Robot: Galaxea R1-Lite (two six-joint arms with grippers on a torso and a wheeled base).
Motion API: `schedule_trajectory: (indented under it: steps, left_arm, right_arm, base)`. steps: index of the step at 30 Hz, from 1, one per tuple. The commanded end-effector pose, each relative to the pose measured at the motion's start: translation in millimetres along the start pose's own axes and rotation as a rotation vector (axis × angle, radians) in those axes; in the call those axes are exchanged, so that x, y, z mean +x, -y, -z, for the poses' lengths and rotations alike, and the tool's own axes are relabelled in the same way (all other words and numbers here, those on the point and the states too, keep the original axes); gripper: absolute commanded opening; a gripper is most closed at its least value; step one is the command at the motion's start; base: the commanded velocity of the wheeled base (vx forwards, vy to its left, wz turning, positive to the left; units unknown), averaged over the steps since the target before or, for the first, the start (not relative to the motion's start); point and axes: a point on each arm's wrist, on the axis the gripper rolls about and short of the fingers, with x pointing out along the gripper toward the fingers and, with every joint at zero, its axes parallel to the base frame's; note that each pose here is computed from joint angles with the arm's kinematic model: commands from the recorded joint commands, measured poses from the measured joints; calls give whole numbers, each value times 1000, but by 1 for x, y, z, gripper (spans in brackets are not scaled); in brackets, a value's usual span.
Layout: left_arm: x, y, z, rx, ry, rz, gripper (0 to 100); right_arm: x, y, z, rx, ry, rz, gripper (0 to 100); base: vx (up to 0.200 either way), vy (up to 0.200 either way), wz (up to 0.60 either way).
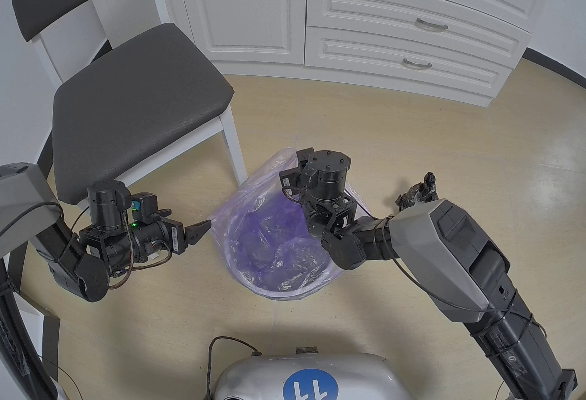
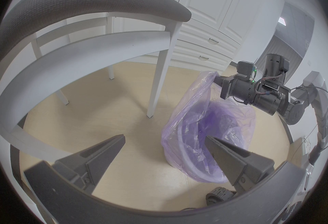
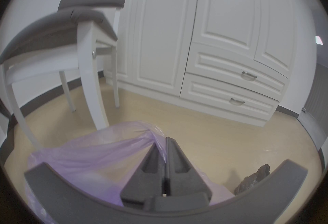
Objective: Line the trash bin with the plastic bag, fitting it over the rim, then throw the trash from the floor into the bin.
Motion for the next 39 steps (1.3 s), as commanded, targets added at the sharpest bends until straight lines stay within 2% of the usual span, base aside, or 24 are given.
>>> schedule_trajectory:
  steps: [1,4,5,11,13,14,15,17,21,25,27,30,35,38,39]
  left_arm:
    - [1,1,1,2,5,3,100]
    - [1,1,3,4,8,4,100]
    - [0,1,3,3,7,4,100]
    - [2,3,7,3,-7,8,100]
    - [6,5,11,4,-20,18,100]
    - [6,5,11,4,-20,18,100]
    - [6,5,13,3,-27,18,100]
    - [8,6,15,3,-32,21,100]
    - [15,11,20,4,-44,40,100]
    - [26,20,30,14,-23,61,100]
    - [32,26,37,21,-20,41,100]
    - [41,31,44,23,-18,-19,100]
    - [51,26,32,-34,31,-91,100]
    - [45,16,21,-48,59,-120,100]
    - [44,16,20,-48,60,-120,100]
  right_arm:
    - [1,2,-1,21,37,14,0]
    - [1,0,4,19,36,14,0]
    - [1,0,6,18,34,13,100]
    - [-2,-1,-7,25,61,14,100]
    - [-13,5,-17,-44,21,-13,100]
    - [-13,5,-17,-44,21,-13,100]
    - [-27,14,-24,-104,-49,-61,100]
    - [-44,25,-39,-139,-118,-137,100]
    - [-64,45,-58,-126,-210,-159,100]
    - [-95,63,-55,-145,-385,-207,100]
    - [-104,62,-51,-87,-424,-214,100]
    - [-116,59,-55,48,-443,-206,100]
    - [-130,69,-37,178,-521,-152,100]
    - [-132,67,-24,298,-511,-123,100]
    - [-131,67,-23,302,-508,-120,100]
  base:
    - [0,0,0]
    - [0,0,0]
    - [0,0,0]
    - [0,0,0]
    - [0,0,0]
    - [0,0,0]
    - [0,0,0]
    - [0,0,0]
    - [0,0,0]
    - [0,0,0]
    - [0,0,0]
    - [0,0,0]
    - [0,0,0]
    - [0,0,0]
    - [0,0,0]
